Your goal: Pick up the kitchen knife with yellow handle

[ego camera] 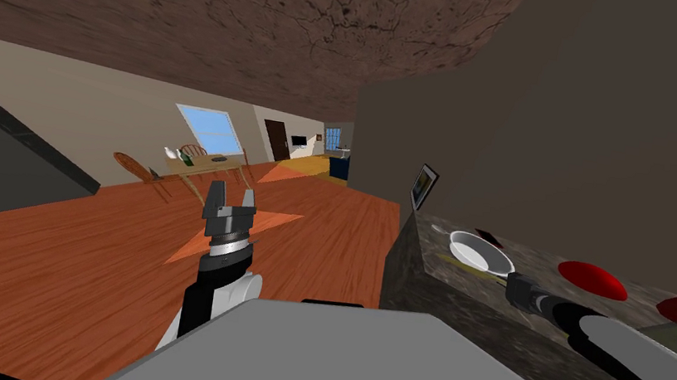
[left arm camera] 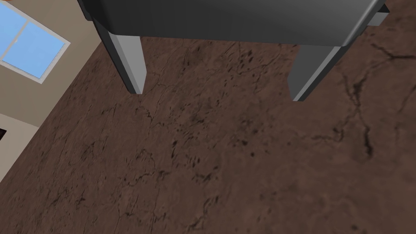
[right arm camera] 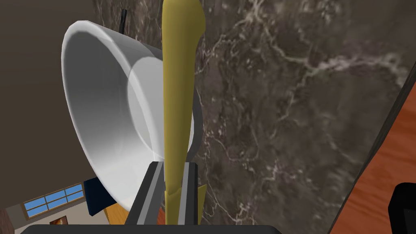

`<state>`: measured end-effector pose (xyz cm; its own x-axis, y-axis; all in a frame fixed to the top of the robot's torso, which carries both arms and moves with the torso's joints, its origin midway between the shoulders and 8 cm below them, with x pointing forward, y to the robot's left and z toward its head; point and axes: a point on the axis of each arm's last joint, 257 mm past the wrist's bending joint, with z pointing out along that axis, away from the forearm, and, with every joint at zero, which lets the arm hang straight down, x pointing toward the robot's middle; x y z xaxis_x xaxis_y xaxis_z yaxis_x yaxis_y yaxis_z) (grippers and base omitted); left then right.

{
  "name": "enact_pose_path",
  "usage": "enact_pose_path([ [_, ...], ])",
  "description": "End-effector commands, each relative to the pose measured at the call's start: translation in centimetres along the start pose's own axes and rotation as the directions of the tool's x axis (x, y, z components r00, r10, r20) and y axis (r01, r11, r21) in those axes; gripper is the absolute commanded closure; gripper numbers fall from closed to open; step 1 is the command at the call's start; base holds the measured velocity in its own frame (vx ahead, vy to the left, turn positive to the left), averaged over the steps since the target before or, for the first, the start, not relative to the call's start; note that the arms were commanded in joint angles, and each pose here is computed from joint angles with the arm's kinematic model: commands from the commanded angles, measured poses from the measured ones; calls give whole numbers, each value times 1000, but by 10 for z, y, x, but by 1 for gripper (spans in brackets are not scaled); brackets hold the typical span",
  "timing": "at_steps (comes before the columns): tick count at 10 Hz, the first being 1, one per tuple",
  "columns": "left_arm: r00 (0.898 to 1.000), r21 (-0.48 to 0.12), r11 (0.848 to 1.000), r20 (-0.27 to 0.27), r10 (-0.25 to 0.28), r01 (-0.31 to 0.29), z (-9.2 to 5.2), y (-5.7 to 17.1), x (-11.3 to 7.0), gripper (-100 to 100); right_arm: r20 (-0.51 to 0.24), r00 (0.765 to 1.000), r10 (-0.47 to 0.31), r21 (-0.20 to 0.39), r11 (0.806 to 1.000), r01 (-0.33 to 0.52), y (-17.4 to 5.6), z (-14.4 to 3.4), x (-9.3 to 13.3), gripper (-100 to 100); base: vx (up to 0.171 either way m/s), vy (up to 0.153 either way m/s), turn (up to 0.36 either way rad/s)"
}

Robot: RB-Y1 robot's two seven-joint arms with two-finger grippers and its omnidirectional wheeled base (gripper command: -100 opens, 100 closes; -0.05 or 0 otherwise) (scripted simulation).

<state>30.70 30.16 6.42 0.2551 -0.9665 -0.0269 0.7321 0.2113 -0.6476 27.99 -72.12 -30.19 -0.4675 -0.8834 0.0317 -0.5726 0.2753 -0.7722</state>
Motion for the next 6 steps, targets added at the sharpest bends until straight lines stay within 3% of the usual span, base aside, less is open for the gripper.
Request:
enact_pose_path([
  [1, 1000, 0, 1000, 0, 0, 0, 0, 0, 0, 0, 12, 1000, 29, 5, 1000, -29, -2, 0, -3, 100, 1, 2, 14],
  [2, 1000, 0, 1000, 0, 0, 0, 0, 0, 0, 0, 5, 1000, -27, -1, 1000, 27, 4, -7, 2, 100, 51, 6, -72],
  [5, 1000, 0, 1000, 0, 0, 0, 0, 0, 0, 0, 27, 999, 18, 8, 1000, -18, 2, -7, -3, 100, 37, 8, -29],
  [6, 1000, 0, 1000, 0, 0, 0, 0, 0, 0, 0, 19, 999, -34, 1, 999, 34, 8, -14, 2, 100, 55, 6, -91],
])
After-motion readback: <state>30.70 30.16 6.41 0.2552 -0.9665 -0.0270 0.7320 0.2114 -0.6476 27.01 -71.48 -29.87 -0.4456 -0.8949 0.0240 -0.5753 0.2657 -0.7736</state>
